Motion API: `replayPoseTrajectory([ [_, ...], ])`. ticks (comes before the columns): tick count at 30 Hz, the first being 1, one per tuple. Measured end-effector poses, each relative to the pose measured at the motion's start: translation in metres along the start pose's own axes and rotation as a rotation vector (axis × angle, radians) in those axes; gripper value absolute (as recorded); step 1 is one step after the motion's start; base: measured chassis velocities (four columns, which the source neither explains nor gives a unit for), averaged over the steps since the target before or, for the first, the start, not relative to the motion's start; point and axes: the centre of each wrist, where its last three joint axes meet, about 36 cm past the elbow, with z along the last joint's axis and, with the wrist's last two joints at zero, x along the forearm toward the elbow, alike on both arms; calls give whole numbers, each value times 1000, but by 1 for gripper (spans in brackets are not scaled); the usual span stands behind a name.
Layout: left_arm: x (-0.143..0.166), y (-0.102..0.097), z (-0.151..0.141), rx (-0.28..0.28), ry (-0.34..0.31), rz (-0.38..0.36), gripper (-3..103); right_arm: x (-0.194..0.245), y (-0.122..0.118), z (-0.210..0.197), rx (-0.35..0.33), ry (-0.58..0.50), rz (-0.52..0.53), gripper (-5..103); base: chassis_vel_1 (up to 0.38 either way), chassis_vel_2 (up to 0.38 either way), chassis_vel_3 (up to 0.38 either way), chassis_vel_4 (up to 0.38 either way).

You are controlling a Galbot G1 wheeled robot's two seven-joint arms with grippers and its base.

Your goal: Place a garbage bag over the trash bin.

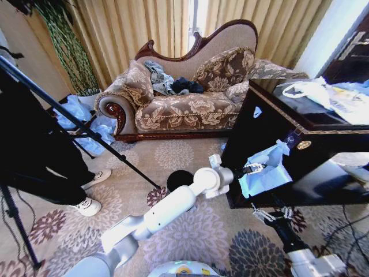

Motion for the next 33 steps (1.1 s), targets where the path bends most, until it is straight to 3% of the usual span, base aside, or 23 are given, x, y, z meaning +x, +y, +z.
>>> replayPoseTrajectory([
  [6,2,-12,10,40,7,6,94,0,-2,0,1,1,-1,100,0,0,0,0],
  [16,21,-13,21,50,1,-42,94,-1,-4,2,2,2,-3,100,0,0,0,0],
  [26,10,-17,32,129,61,-38,94,-3,-5,1,6,0,-9,100,0,0,0,0],
  [33,3,-23,12,106,7,-21,94,-2,-5,2,4,3,-5,100,0,0,0,0],
])
